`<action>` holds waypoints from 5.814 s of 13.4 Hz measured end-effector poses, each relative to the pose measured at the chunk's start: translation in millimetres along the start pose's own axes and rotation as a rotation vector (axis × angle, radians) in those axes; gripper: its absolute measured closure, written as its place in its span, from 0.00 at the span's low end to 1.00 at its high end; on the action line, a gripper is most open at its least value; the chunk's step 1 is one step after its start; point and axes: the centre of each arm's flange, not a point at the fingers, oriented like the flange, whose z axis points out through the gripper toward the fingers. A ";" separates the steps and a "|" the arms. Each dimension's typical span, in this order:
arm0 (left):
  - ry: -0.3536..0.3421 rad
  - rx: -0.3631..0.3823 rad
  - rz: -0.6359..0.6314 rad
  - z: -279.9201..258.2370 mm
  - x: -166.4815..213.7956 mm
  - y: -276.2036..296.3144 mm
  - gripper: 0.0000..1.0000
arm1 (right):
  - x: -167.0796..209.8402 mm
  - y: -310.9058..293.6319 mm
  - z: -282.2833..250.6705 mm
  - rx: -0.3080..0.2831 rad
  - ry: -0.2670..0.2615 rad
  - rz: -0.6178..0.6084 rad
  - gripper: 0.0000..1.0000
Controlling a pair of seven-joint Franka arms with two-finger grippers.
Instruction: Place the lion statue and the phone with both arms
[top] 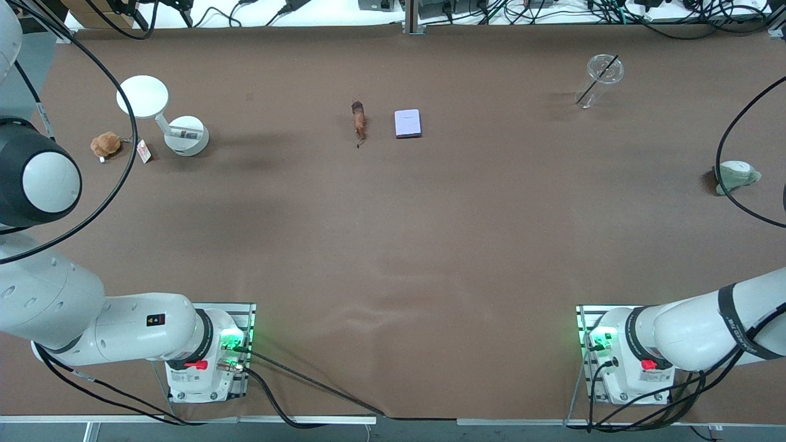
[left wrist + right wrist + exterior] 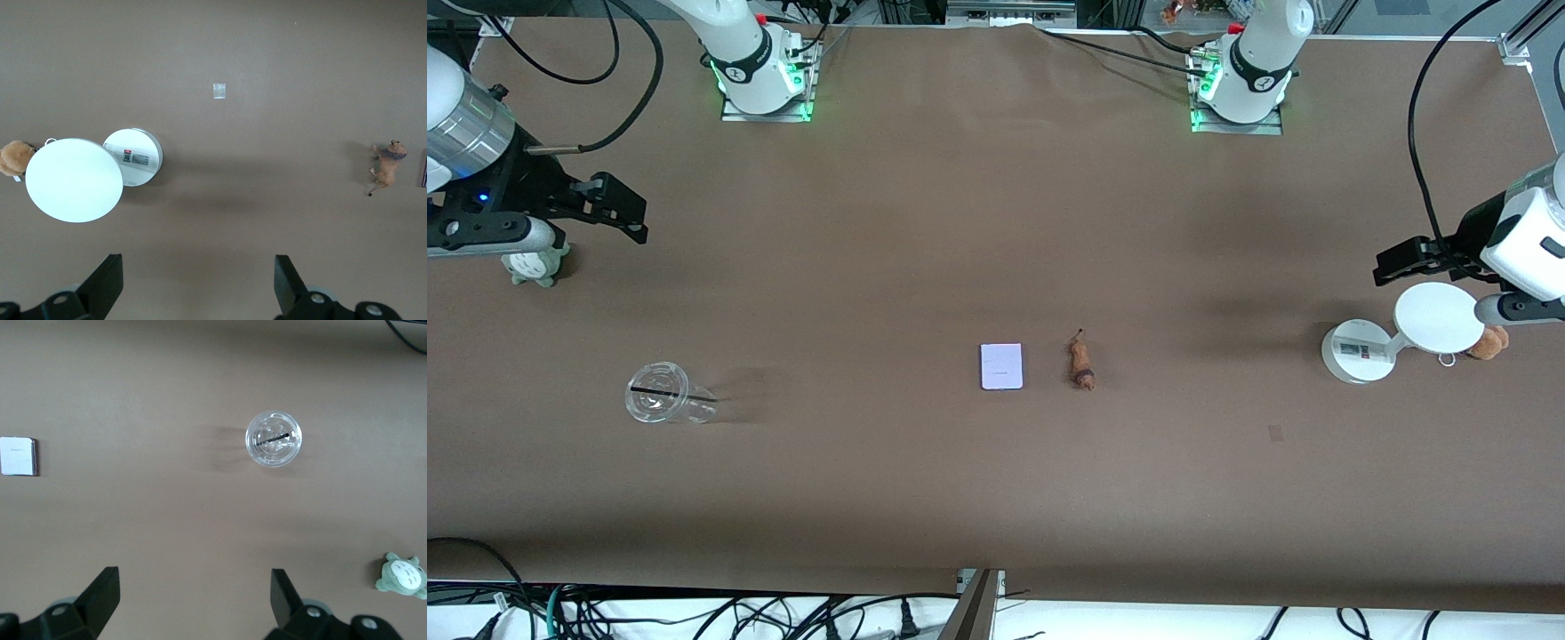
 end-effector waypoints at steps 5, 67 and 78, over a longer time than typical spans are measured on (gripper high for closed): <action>0.000 0.000 0.002 0.0 -0.1 1.2 0.00 | -0.2 -3.9 -0.6 0.003 0.001 -0.006 0.00; 0.274 0.016 0.013 335.4 1.2 319.3 0.68 | 34.3 -301.0 213.5 0.138 -0.044 -0.003 0.00; 0.179 0.140 0.056 295.5 32.1 88.3 0.68 | 7.1 -418.0 363.8 0.170 0.074 0.018 0.00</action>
